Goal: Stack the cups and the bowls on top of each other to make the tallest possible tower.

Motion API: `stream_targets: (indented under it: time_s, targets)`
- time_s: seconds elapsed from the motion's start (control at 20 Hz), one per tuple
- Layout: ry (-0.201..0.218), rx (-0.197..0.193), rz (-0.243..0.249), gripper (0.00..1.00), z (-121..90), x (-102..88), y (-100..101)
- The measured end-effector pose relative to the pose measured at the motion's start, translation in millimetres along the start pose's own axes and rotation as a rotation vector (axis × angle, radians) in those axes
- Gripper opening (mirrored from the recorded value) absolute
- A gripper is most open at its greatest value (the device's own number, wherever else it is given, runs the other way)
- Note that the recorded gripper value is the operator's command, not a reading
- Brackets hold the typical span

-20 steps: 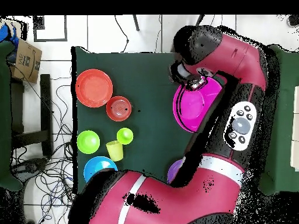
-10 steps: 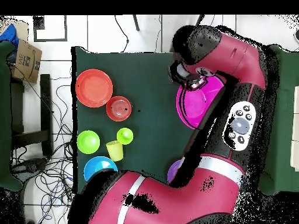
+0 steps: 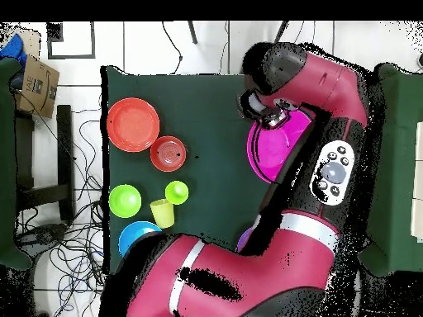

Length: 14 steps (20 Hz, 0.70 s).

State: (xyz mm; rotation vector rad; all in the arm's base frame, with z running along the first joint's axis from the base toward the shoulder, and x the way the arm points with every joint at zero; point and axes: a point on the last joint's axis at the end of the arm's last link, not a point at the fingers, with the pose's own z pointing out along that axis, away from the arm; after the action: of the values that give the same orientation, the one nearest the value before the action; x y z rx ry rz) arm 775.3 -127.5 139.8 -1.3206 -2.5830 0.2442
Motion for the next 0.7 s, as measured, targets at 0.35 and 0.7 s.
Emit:
stream_targets:
  time_s: [0.35,0.7]
  targets:
    - [-0.054,-0.018,-0.005,0.00,28,-9.3,8]
    - [-0.082,-0.026,-0.008,0.00,38,-13.4,11]
